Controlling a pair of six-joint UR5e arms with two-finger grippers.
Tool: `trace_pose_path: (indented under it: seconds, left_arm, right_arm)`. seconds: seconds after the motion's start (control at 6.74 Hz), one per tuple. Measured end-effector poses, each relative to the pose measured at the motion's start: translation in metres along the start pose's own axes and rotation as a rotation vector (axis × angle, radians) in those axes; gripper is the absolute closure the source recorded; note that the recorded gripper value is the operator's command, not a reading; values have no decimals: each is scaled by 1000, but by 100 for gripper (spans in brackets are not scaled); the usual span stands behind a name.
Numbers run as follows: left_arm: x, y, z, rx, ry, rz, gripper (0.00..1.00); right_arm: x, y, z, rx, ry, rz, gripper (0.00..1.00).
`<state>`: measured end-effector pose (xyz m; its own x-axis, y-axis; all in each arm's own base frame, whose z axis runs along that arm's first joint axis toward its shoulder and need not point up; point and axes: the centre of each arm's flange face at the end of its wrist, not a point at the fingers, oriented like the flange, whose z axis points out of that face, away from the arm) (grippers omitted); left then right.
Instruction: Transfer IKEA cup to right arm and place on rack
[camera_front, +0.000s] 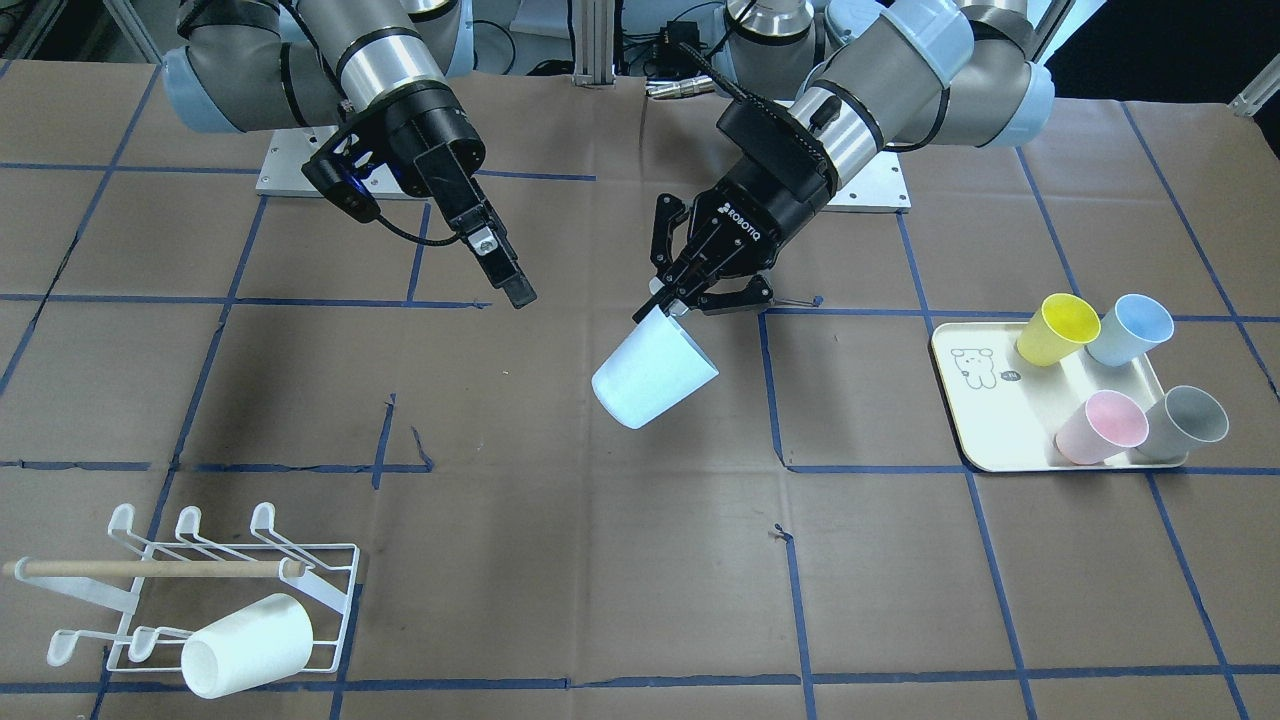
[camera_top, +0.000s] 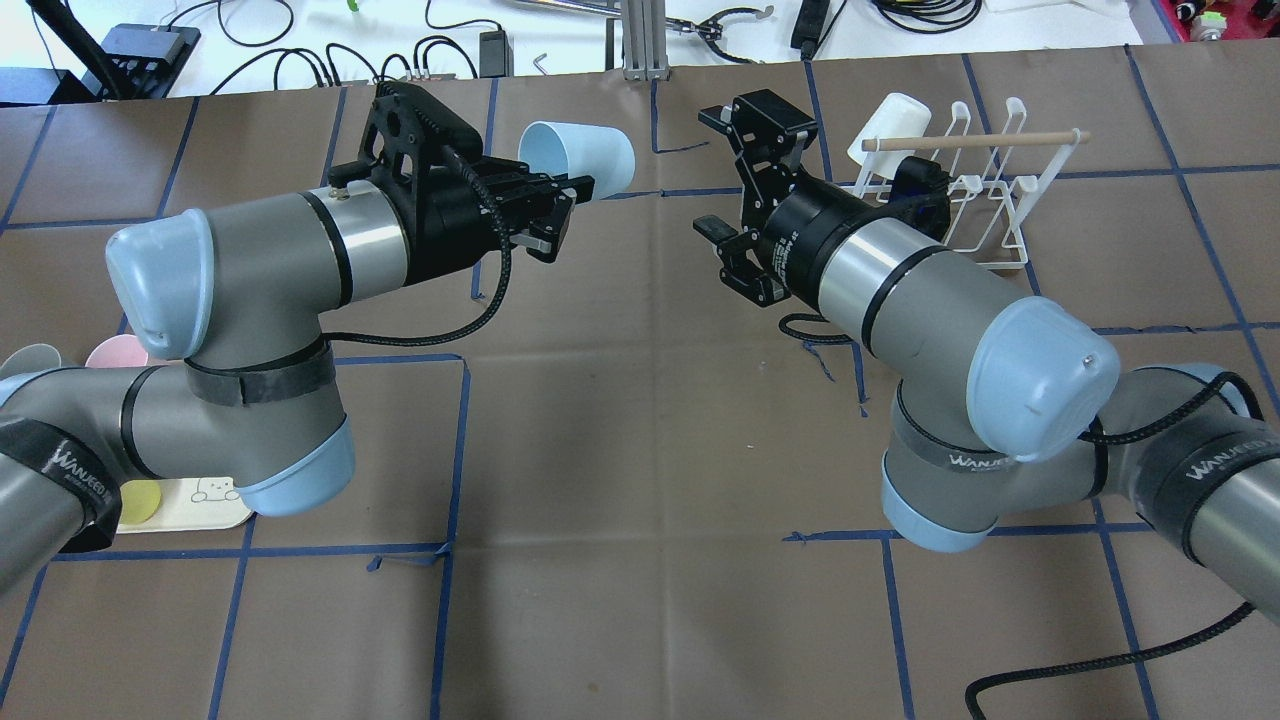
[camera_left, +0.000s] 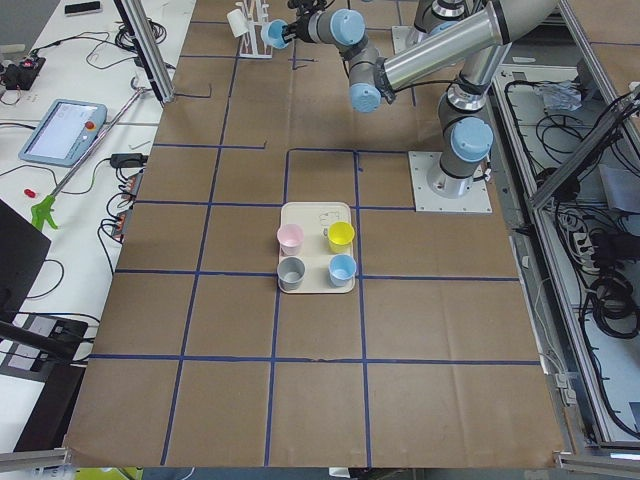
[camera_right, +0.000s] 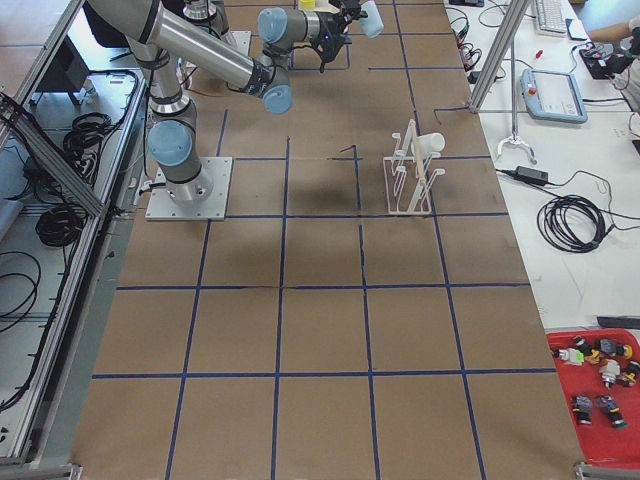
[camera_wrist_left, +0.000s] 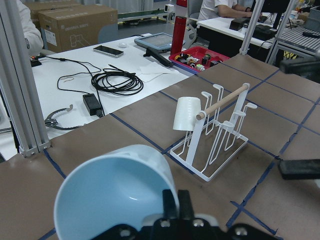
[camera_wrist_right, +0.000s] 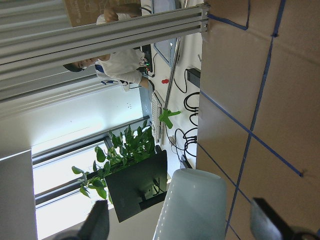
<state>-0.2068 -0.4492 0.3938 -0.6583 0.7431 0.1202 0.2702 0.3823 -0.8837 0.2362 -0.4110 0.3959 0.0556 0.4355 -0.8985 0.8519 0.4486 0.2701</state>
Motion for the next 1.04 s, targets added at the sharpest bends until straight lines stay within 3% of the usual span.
trace_pose_path:
  seconds: [0.3, 1.04]
  left_arm:
    - [12, 7, 1, 25, 49, 3, 100]
    - [19, 14, -2, 37, 58, 5, 100]
  right_arm:
    - [5, -2, 7, 3, 40, 23, 1]
    - [14, 13, 24, -29, 114, 100, 1]
